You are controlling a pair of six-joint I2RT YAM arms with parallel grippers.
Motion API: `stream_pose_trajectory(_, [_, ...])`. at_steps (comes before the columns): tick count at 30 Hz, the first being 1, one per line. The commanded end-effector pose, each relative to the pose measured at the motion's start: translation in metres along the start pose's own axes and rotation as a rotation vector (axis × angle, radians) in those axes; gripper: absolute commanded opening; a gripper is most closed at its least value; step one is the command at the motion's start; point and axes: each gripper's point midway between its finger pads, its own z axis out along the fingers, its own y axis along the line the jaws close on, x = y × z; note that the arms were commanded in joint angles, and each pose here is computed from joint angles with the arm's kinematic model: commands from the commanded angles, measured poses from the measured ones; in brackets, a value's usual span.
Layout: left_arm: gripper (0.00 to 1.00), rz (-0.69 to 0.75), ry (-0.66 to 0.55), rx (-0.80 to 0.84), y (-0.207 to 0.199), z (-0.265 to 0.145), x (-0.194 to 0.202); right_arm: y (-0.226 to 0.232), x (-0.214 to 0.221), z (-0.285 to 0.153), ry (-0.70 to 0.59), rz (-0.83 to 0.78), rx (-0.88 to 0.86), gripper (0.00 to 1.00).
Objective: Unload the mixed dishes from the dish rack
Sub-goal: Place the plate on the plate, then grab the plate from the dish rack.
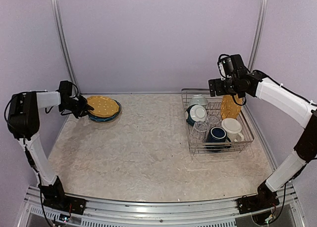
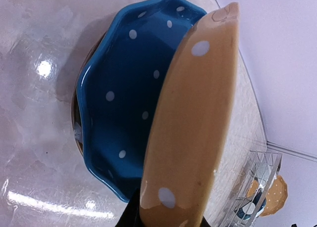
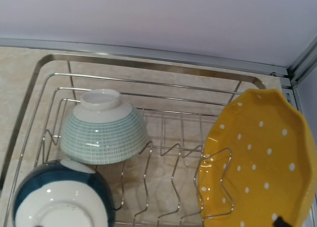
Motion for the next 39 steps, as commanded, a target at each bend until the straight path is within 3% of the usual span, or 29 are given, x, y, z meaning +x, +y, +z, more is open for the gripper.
stream_pose_trajectory(1, [0.03,0.078,-0.051,0.064,-0.025,-0.002,-0.027,-0.012,0.002,-0.008,0.005,-0.008,0.027,0.98])
stream_pose_trajectory(6, [0.10,0.074,-0.045,0.050,-0.021,0.005,-0.029,-0.019,0.001,-0.011,0.003,-0.007,0.048,0.98])
stream_pose_trajectory(15, [0.42,0.089,-0.067,-0.020,-0.007,-0.001,-0.026,-0.032,0.001,-0.012,0.004,-0.004,0.082,0.99])
stream_pose_trajectory(21, [0.57,0.099,-0.074,-0.042,-0.001,-0.010,-0.018,-0.043,0.003,-0.009,0.014,0.000,0.111,0.99])
stream_pose_trajectory(32, [0.73,0.120,-0.083,-0.059,0.004,-0.035,0.006,-0.092,0.018,0.004,0.065,0.094,0.217,0.99])
stream_pose_trajectory(39, [0.77,0.218,-0.059,0.002,-0.029,-0.060,0.050,-0.126,0.027,0.031,0.112,0.154,0.239,0.97])
